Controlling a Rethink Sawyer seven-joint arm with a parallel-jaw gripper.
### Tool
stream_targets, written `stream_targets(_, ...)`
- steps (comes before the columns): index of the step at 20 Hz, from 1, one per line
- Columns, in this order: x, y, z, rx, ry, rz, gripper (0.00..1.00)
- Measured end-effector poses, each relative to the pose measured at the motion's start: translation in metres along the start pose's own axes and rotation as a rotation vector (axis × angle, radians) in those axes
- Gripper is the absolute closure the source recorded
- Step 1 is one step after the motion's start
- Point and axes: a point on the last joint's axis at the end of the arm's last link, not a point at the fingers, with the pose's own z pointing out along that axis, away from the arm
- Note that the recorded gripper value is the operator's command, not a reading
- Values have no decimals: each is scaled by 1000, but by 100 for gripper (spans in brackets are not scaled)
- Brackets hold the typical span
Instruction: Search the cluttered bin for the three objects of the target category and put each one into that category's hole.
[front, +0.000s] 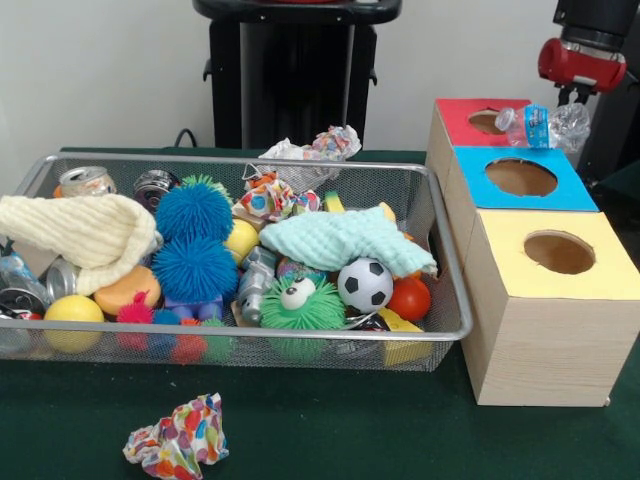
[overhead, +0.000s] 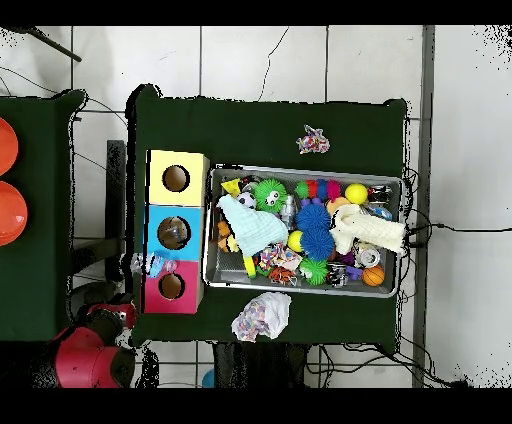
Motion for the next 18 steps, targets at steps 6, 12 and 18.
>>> stream_targets(6, -1, 0, -2, -4, -2, -4, 100)
stream_targets(12, -6, -1, -4, -14, -5, 6, 100)
stream_targets(18, -15, -6, -6, -26, -6, 23, 100)
